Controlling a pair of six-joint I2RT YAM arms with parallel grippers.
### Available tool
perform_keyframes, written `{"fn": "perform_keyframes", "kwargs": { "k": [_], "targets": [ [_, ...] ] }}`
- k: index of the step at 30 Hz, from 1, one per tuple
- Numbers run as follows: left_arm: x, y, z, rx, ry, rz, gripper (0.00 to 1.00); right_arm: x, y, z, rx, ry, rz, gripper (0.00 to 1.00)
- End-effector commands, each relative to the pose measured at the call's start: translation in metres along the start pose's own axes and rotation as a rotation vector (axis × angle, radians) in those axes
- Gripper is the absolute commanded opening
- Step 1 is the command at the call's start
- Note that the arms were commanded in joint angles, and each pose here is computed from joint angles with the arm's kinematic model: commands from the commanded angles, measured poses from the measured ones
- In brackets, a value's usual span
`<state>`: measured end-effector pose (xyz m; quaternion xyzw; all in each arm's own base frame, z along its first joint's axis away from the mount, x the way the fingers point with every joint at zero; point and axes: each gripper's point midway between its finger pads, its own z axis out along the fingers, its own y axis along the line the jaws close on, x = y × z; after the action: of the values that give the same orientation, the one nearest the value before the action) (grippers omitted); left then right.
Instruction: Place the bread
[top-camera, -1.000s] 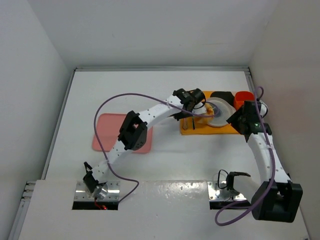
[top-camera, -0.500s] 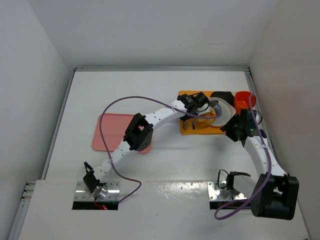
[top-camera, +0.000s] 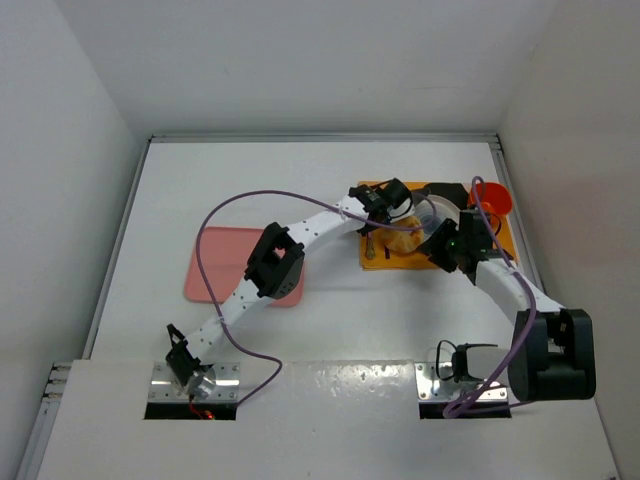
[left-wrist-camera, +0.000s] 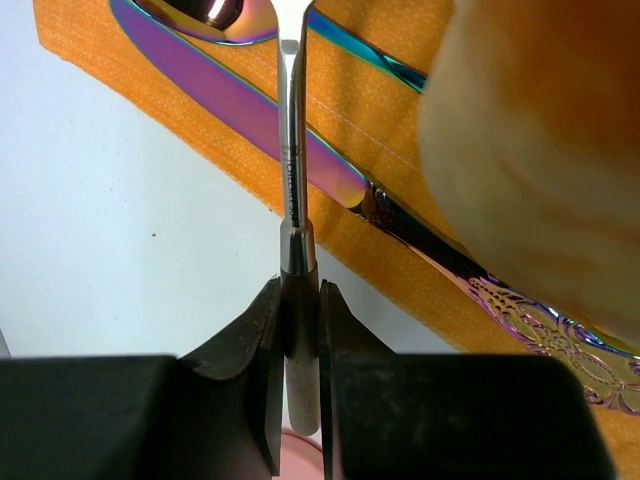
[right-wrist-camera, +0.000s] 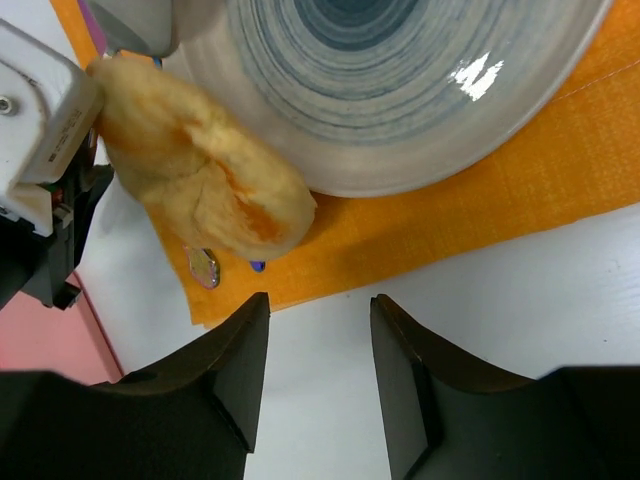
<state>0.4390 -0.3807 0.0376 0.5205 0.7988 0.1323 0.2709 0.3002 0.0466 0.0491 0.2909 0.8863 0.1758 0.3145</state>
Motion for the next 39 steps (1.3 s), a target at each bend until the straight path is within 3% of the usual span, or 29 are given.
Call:
{"fn": "perform_keyframes", "kwargs": {
  "k": [1, 6, 11, 15, 18, 20, 26, 31, 35, 39],
  "targets": [
    [-0.013, 0.013, -0.012, -0.039, -0.047, -0.018, 0.00, -0.020, 0.029, -0.005, -0.064, -0.070, -0.037, 0.44],
    [-0.015, 0.020, -0.012, -0.076, -0.051, -0.018, 0.00, -0.016, 0.021, -0.005, -0.046, -0.084, -0.031, 0.44],
    [-0.015, 0.078, -0.036, -0.183, -0.085, -0.076, 0.00, -0.016, 0.021, -0.011, -0.040, -0.081, -0.063, 0.44],
    [0.006, 0.110, -0.044, -0.238, -0.043, -0.074, 0.00, -0.018, 0.023, -0.017, -0.047, -0.096, -0.076, 0.44],
    [0.026, 0.112, -0.046, -0.243, 0.014, -0.035, 0.00, -0.020, 0.022, -0.022, -0.041, -0.099, -0.085, 0.44],
    [0.031, 0.121, -0.072, -0.250, 0.006, -0.016, 0.00, -0.019, 0.021, -0.025, -0.032, -0.100, -0.091, 0.44],
    [0.091, 0.103, -0.120, -0.153, 0.069, 0.153, 0.00, -0.022, 0.019, -0.038, -0.036, -0.127, -0.099, 0.44],
    [0.149, 0.040, -0.124, -0.083, 0.256, 0.420, 0.00, -0.019, 0.015, -0.041, -0.037, -0.128, -0.097, 0.44],
    [0.160, 0.023, -0.114, -0.029, 0.323, 0.420, 0.00, -0.018, 0.015, -0.044, -0.038, -0.129, -0.096, 0.44],
    [0.146, 0.014, -0.110, -0.007, 0.322, 0.410, 0.00, -0.015, 0.009, -0.046, -0.026, -0.133, -0.098, 0.44]
  ]
}}
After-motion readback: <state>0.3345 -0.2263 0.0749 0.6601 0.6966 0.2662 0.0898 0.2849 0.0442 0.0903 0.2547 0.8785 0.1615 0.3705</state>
